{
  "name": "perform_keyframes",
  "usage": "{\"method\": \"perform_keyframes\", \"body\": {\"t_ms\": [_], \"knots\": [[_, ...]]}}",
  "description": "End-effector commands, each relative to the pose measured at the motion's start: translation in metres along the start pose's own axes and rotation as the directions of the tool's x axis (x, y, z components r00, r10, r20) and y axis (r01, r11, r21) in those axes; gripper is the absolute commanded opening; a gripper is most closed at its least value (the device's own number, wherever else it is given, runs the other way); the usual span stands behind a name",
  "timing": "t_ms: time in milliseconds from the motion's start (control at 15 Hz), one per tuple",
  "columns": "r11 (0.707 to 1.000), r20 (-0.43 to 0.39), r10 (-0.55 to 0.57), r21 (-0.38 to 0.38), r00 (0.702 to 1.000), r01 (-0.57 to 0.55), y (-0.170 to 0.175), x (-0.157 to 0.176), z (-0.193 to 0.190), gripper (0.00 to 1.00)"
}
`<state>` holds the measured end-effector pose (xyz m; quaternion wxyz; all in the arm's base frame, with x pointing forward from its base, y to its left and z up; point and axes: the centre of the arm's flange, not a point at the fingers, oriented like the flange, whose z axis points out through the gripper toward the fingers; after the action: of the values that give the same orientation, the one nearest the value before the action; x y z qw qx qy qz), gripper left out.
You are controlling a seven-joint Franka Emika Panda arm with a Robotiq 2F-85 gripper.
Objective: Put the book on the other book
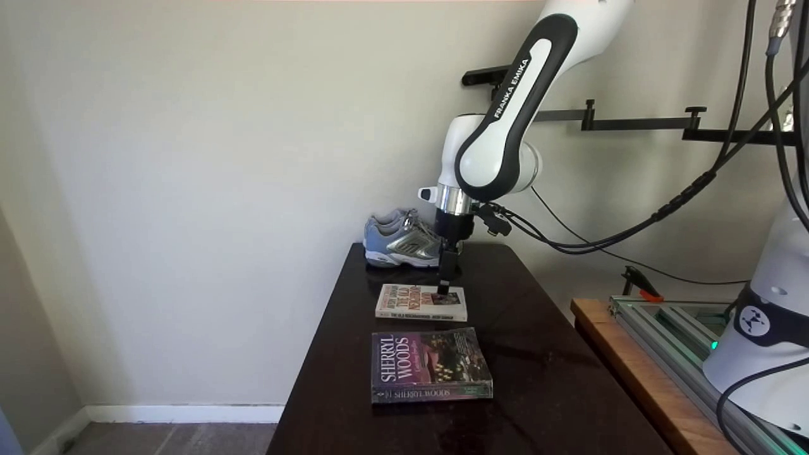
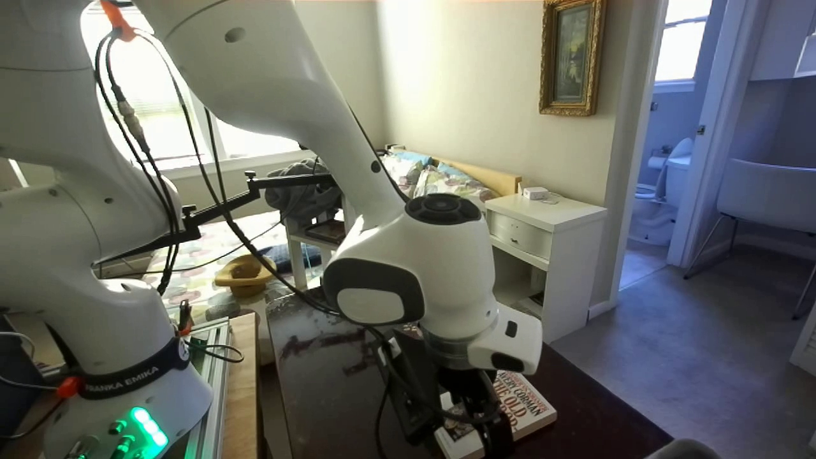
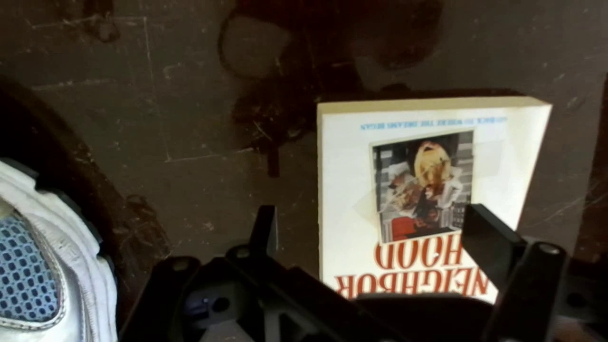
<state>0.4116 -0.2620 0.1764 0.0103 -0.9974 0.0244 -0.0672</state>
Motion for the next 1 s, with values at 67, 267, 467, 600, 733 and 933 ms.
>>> {"method": "perform_keyframes", "body": {"t_ms": [67,267,467,600,733,933], "knots": [[0.999,0.037,-0.014,0.05,0.999,0.012,0.003,0.005,0.01,1.0],[0.998,0.05,-0.02,0.064,0.999,0.017,-0.001,0.005,0.018,0.95],[0.997,0.052,-0.025,0.069,0.998,0.021,-0.003,0.005,0.021,0.85],[0.998,0.049,-0.022,0.068,0.999,0.019,-0.002,0.005,0.019,0.83],[0.998,0.045,-0.02,0.065,0.999,0.017,-0.001,0.006,0.018,0.83],[0.998,0.038,-0.022,0.062,0.999,0.02,0.0,0.007,0.014,0.85]]}}
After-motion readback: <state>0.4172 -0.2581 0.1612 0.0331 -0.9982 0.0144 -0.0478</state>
